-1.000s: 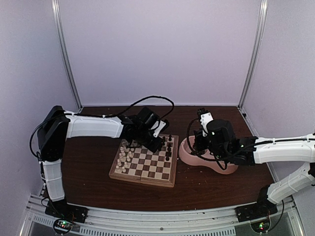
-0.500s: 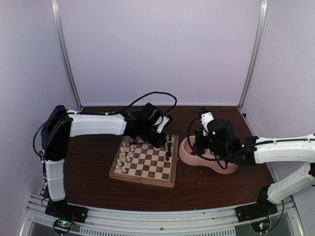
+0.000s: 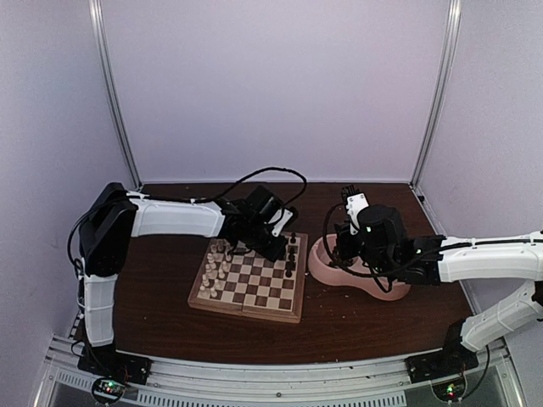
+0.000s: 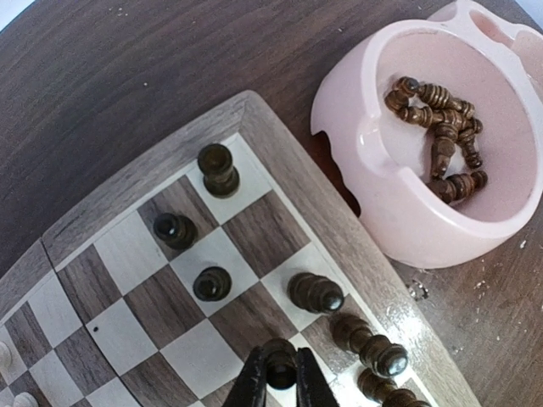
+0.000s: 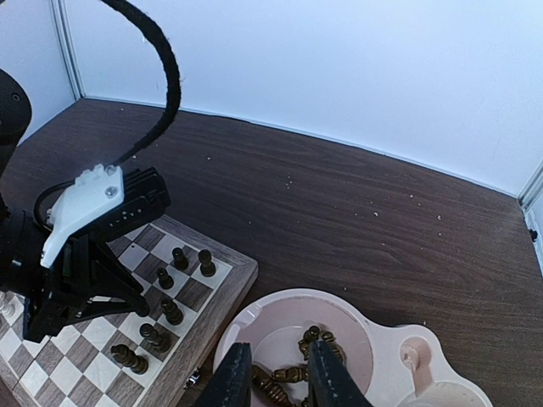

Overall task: Set up the chess pieces on the board
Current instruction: Place the pawn on c7.

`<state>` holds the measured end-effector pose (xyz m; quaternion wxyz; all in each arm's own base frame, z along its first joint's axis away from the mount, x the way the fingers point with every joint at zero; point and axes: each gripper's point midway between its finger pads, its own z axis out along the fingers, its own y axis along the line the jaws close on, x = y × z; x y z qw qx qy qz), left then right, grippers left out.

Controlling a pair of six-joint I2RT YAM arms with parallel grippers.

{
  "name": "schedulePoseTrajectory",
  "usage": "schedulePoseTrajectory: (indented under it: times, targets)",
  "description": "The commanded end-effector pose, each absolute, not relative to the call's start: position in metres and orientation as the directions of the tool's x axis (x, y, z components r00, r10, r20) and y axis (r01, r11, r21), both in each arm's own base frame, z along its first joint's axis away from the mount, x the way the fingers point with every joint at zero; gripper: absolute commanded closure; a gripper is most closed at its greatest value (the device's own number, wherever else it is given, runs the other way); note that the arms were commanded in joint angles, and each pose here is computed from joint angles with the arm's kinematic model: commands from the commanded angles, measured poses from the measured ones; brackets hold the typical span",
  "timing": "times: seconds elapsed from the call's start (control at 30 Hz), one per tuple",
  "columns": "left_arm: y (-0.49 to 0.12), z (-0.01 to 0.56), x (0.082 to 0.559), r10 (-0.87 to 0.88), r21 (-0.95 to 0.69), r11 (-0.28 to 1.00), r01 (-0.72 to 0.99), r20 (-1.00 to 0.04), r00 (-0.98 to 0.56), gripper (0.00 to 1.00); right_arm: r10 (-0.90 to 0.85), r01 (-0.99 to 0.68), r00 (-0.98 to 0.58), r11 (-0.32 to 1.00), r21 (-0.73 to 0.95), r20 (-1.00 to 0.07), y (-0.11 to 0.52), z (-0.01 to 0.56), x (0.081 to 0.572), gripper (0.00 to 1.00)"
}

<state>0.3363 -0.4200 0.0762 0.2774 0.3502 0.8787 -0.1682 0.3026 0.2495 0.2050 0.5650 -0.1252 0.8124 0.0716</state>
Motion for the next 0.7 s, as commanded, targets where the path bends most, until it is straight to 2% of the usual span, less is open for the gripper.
schedulePoseTrajectory:
  times: [0.0, 0.67]
  targets:
    - [-0.426, 0.074, 0.346, 0.528, -0.083, 0.692, 0.718, -0.619, -0.581, 0.87, -0.104, -0.263, -0.327, 0.965, -0.015, -0.939, 0.242, 0.208, 0.302, 0.75]
    - [-0.424, 0.072, 0.355, 0.540, -0.033, 0.701, 0.713, -0.629, -0.559, 0.87, -0.104, -0.264, -0.329, 0.964, -0.015, -0.938, 0.243, 0.208, 0.302, 0.75]
